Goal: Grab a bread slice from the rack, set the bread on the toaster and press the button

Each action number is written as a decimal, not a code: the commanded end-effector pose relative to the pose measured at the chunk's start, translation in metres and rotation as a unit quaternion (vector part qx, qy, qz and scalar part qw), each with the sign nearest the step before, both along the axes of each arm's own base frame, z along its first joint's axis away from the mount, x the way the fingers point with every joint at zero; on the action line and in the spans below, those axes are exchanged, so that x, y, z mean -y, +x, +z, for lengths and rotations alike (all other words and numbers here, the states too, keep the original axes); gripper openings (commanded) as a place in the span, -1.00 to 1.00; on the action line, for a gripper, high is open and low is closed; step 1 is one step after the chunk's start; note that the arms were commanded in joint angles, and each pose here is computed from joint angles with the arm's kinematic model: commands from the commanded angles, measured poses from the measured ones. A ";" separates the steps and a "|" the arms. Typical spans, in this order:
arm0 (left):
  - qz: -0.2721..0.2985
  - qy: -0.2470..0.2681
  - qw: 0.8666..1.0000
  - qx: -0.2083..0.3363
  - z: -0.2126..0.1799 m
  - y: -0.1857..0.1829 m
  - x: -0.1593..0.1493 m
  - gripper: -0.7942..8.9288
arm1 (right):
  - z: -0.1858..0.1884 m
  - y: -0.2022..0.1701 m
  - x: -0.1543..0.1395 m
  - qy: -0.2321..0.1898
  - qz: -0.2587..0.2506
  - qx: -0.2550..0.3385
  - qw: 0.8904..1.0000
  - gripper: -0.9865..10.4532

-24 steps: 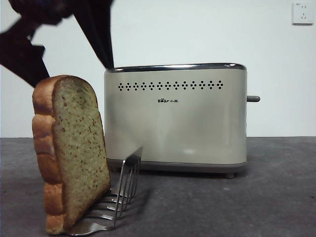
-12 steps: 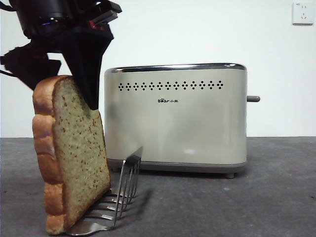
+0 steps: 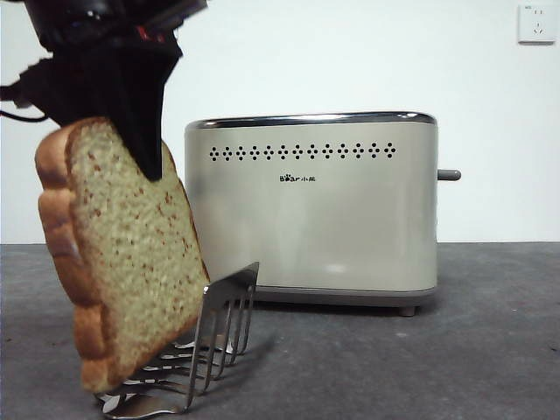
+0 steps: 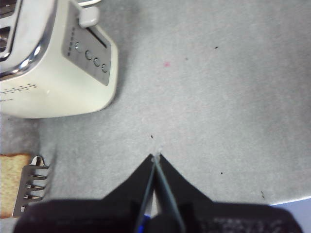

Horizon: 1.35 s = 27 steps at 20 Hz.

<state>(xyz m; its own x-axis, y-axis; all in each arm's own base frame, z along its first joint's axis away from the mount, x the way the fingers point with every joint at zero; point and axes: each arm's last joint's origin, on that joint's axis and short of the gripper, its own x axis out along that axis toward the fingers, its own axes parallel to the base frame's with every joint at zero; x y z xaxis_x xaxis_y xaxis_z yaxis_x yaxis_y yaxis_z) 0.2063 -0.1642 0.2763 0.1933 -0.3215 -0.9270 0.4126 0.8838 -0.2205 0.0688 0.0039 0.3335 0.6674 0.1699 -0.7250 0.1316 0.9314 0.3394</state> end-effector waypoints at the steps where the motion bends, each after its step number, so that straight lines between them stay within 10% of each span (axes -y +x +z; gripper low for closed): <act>1: 0.000 -0.012 1.000 0.012 0.009 -0.004 -0.002 -0.66 | 0.002 0.000 0.000 -0.004 0.002 0.006 1.000 -0.83; 13: -0.099 -0.100 0.983 0.119 0.127 -0.027 -0.016 -0.65 | 0.002 0.000 0.000 -0.006 0.005 0.008 1.000 -0.83; 27: -0.221 -0.155 0.854 0.444 0.238 -0.041 -0.027 -0.65 | 0.002 0.000 0.000 -0.015 0.014 0.010 1.000 -0.83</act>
<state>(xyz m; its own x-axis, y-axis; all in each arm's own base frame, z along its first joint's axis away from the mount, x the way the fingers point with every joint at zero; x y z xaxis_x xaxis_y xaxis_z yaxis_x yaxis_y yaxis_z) 0.1643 -0.1356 0.5139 0.5747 -0.7437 -0.3414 0.8050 0.5889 0.0721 0.0690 0.0039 0.3336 0.6686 0.1688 -0.7242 0.1113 0.9402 0.3219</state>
